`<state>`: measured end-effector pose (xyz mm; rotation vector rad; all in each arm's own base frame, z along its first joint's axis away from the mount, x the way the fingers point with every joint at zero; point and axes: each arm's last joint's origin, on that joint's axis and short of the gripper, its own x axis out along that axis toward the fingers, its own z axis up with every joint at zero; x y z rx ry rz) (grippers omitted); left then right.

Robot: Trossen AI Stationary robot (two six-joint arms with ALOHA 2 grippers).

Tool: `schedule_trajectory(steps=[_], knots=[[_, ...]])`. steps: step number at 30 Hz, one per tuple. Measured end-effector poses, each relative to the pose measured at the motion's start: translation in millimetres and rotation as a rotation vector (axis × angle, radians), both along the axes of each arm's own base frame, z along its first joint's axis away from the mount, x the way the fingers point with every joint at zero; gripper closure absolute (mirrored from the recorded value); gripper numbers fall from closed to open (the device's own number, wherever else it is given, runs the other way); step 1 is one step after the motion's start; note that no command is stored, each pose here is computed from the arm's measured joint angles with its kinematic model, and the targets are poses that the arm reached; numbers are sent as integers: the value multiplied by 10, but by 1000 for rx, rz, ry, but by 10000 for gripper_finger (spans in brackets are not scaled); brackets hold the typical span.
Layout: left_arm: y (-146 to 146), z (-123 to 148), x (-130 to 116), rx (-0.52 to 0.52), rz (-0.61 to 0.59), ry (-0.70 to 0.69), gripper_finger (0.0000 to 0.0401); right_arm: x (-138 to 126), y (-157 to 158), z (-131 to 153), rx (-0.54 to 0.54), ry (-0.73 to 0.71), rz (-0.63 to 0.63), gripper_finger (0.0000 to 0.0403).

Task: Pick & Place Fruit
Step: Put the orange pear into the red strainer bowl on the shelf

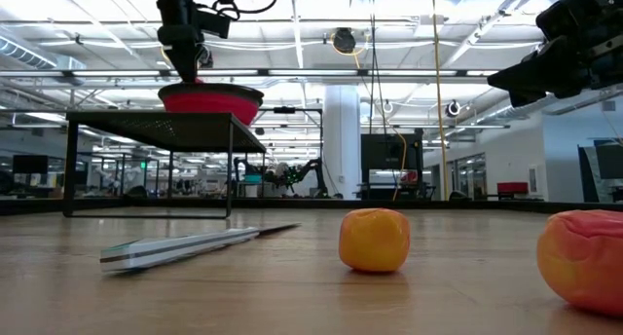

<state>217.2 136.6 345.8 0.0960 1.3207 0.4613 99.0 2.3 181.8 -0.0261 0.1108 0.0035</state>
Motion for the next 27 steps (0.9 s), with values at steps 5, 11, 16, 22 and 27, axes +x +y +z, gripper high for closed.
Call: schedule_trajectory(steps=[5,11,16,22,27], knots=[[36,-2,-23,-24,11,-15,261,0,0,0,0,0,0,399],[45,-2,-27,-25,14,-16,234,0,0,-1,0,0,0,399],[51,33,-34,40,32,16,216,0,0,-1,0,0,0,399],[-24,429,12,145,105,-130,230,0,0,-1,0,0,0,399],[-210,788,109,112,241,-427,264,0,1,-1,0,0,4,399]])
